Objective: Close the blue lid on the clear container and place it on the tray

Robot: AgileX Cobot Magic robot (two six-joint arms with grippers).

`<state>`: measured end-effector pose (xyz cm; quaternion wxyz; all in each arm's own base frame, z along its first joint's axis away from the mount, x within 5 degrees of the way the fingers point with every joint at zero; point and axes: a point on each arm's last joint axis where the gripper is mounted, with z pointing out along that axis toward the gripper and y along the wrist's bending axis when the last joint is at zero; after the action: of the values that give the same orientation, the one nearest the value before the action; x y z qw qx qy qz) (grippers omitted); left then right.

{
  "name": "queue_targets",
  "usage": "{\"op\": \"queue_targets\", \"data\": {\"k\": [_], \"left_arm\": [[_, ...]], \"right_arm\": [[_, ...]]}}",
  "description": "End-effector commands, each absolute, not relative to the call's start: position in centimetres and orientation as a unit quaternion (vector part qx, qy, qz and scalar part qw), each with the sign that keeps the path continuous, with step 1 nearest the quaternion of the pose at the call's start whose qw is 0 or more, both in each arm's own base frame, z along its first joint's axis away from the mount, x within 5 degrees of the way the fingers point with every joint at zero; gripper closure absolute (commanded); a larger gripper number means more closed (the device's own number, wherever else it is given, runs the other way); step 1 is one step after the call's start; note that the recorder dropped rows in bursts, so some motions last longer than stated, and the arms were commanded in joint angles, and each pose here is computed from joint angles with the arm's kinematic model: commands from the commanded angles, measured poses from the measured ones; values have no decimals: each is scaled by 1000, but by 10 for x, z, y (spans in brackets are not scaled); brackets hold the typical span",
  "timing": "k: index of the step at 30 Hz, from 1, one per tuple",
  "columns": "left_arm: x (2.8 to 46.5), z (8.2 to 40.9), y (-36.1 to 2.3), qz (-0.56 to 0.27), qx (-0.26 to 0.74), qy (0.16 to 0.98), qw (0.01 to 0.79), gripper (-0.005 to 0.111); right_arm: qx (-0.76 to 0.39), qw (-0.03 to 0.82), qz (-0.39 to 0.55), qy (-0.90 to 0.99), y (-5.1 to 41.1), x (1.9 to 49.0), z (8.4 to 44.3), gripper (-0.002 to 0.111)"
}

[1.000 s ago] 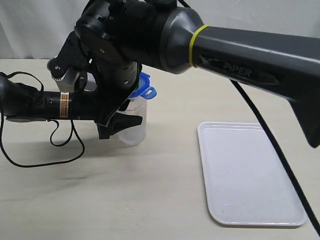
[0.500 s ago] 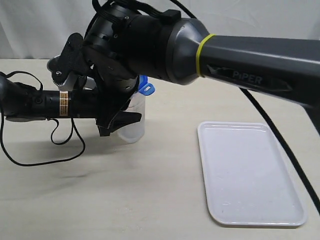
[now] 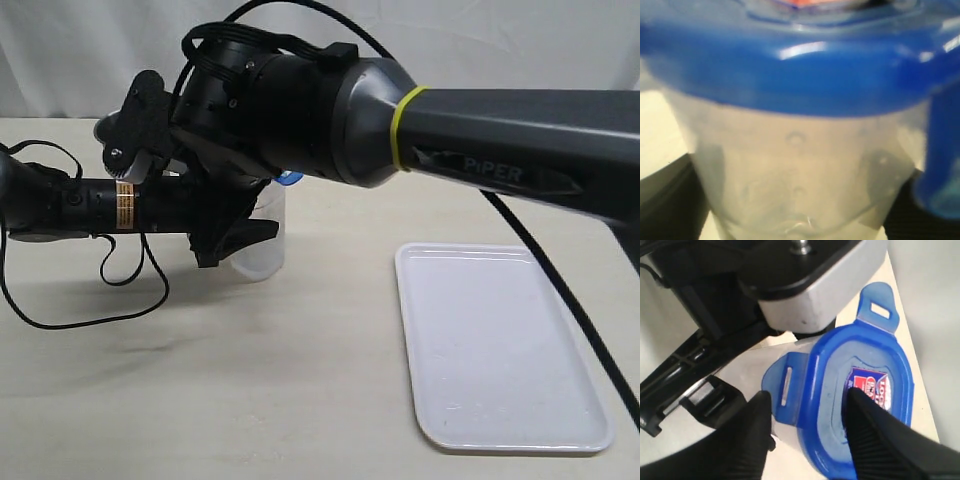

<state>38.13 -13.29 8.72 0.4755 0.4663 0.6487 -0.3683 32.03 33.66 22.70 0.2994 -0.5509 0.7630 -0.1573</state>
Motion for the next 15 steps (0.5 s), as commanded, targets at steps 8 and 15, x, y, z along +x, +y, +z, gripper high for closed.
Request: {"op": "queue_targets", "data": {"k": [8,15], "left_arm": [[373,75,-132,-365,496,654,439,107],[373,75,-132,-365,496,654,439,107]], "right_arm": [[-546,184,-174,799,328,324,147,80],[-549,176,-187,795,326,324,147,81]]}}
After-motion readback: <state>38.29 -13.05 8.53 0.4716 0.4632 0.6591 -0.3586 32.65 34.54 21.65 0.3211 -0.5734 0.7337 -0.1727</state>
